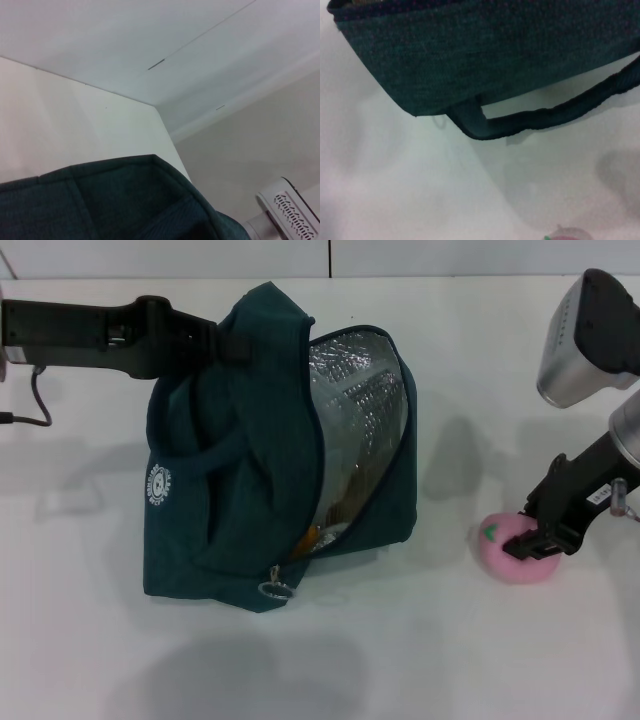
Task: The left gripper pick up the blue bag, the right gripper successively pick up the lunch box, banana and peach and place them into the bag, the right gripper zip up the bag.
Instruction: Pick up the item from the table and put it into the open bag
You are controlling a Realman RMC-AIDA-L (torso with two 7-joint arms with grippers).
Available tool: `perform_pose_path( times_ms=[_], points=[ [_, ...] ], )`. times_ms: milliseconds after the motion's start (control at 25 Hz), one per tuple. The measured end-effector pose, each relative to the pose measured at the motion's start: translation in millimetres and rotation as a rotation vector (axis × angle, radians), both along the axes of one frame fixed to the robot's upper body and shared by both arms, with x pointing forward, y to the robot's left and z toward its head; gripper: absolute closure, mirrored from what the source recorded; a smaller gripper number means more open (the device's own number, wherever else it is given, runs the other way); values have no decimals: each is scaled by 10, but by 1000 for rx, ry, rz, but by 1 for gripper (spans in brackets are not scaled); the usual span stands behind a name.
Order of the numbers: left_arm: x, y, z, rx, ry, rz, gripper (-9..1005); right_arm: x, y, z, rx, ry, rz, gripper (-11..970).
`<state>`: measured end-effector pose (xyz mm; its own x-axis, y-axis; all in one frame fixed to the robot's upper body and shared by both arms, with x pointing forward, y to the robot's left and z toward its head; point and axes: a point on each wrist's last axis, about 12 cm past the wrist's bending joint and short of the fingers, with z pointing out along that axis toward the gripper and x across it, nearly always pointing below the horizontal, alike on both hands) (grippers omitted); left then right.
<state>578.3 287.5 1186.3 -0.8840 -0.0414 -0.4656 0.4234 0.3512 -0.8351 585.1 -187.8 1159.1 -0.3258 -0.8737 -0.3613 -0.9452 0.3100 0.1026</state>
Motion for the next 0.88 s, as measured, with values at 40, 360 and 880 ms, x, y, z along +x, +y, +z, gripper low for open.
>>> perform_pose_path(
  times_ms=[40,360,880],
  points=[
    [0,0,0,0,0,0,957,3,-8,6,3,0,-3,673],
    [-6,1,-15,-7,12,0,957,168,-448,247,198,-51,-250,746],
    [-4,8,-28,-38,19,-2,956,-78,-515,868,831,-108,-129,812]
  ],
)
